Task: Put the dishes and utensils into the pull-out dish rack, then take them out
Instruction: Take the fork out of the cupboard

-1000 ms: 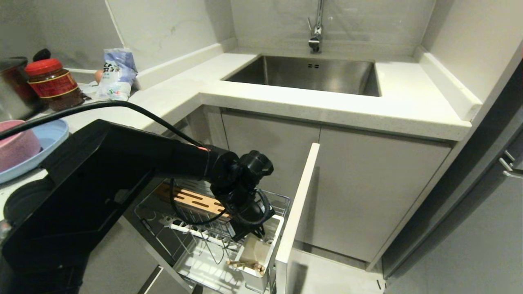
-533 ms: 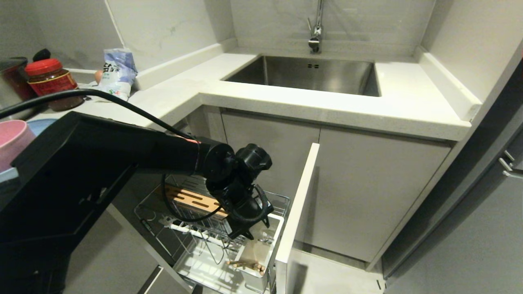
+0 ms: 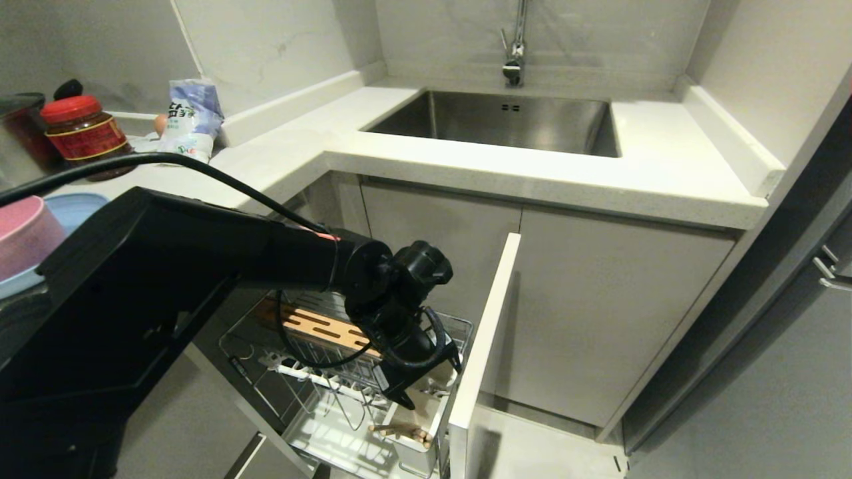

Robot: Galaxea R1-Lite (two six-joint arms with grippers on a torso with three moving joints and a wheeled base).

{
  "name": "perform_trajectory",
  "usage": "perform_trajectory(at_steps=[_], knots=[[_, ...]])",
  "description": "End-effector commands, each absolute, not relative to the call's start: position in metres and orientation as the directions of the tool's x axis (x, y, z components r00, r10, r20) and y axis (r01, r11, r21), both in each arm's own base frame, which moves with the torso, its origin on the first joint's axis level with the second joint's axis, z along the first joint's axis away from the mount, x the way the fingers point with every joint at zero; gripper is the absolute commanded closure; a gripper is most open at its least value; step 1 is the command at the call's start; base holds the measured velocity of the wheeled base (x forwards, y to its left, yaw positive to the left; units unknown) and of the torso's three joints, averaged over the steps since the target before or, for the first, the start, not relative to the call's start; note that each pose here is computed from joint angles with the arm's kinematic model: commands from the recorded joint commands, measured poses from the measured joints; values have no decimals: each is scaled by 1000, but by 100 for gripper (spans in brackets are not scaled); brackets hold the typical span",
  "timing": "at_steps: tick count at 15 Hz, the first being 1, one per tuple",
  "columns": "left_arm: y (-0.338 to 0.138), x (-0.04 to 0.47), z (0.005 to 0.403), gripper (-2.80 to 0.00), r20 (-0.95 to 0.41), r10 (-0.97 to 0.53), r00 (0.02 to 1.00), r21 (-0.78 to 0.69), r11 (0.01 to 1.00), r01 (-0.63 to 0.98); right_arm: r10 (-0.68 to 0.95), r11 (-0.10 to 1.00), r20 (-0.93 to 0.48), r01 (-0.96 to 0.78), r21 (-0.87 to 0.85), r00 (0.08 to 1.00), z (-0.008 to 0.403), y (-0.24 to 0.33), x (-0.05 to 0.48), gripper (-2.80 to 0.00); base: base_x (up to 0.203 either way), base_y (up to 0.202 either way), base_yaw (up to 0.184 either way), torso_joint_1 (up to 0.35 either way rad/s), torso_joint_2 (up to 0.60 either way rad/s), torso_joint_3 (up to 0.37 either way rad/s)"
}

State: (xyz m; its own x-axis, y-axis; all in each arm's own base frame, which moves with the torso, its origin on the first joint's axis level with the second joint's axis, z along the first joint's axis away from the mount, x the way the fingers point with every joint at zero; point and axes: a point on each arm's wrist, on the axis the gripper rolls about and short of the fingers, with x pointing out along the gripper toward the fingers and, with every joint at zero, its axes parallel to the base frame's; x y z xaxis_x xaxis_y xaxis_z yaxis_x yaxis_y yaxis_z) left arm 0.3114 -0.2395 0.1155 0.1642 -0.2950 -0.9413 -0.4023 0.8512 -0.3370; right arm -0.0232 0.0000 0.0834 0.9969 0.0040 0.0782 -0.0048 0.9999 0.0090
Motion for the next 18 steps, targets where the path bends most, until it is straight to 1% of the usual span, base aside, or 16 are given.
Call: perform_trajectory(at_steps=[1,11,15,16,17,18], knots=[[-242,310,112,-280,-945,-291,151,-328,853,-406,5,1000,54,-5,9,999,76,0,-21,0,0,0,0,0,0,0],[-245,311,105,-280,-944,-307,119,-329,850,-411,5,1000,54,-5,9,999,76,0,-21,0,0,0,0,0,0,0],[-243,311,109,-280,-941,-312,129,-338,847,-410,5,1000,54,-5,9,999,76,0,-21,0,0,0,0,0,0,0],[-244,313,103,-280,-946,-303,119,-325,850,-414,5,1000,54,-5,9,999,76,0,-21,0,0,0,0,0,0,0],[-244,313,101,-243,-947,-300,116,-321,851,-416,5,1000,53,-5,10,999,76,0,-21,0,0,0,0,0,0,0],[-244,314,101,0,-947,-299,116,-320,851,-417,5,1000,54,-5,9,999,76,0,-21,0,0,0,0,0,0,0]])
